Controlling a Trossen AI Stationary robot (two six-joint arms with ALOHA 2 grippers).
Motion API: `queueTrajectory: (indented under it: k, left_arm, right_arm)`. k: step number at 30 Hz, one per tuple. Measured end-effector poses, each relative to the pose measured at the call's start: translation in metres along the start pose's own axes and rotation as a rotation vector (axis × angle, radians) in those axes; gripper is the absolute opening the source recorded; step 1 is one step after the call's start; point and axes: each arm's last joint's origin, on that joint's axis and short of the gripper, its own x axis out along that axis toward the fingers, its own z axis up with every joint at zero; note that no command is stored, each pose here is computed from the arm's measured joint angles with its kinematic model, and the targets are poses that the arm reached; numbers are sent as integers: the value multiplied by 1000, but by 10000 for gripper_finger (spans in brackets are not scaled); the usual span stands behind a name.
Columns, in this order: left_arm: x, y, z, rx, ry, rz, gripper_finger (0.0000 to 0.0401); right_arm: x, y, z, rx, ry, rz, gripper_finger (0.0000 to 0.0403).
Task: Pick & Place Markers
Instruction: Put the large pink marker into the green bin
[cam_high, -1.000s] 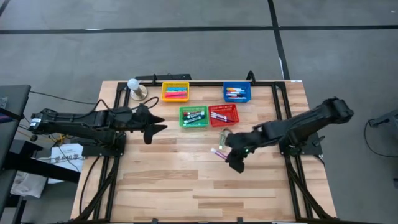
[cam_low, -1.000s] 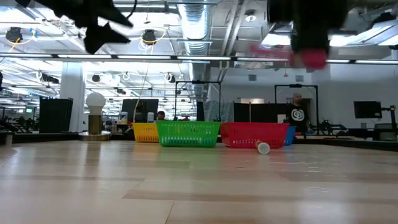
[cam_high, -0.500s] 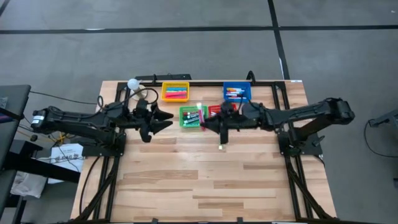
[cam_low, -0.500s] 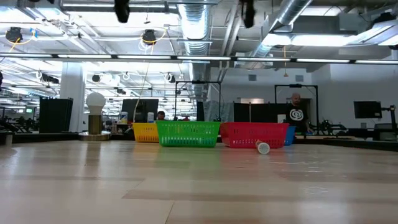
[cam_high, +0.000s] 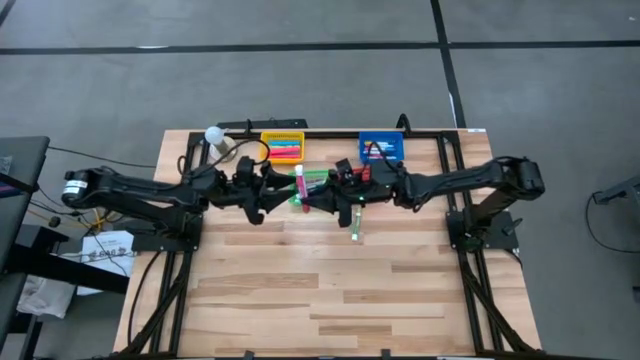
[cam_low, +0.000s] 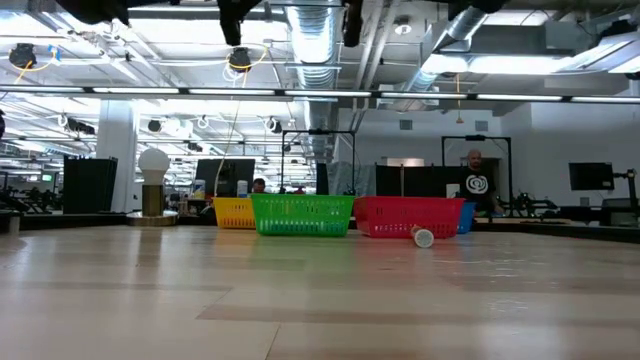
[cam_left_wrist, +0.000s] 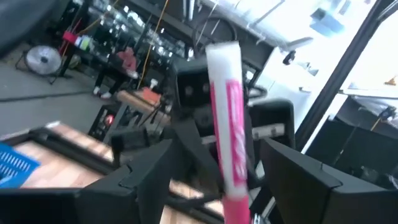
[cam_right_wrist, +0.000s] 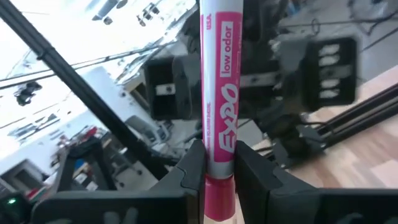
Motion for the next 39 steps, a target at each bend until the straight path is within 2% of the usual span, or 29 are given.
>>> queueTrajectory:
  k: [5,21,27,33,39]
  left_arm:
    - [2,0,4,6,-51,-37,243]
    - [7,16,1,14,-35,11,231]
    - [8,17,-1,16,-21,-7,178]
    - [8,20,3,12,-34,-15,75]
    - [8,23,5,26,-33,-23,65]
  right_arm:
    - [9,-2,2,20,14,19,47]
    - [17,-14,-1,80,28,-6,47]
    - [17,-15,-2,80,32,-10,48]
    - [16,-16,-2,64,34,-25,71]
    - [16,-16,-2,65,35,-31,94]
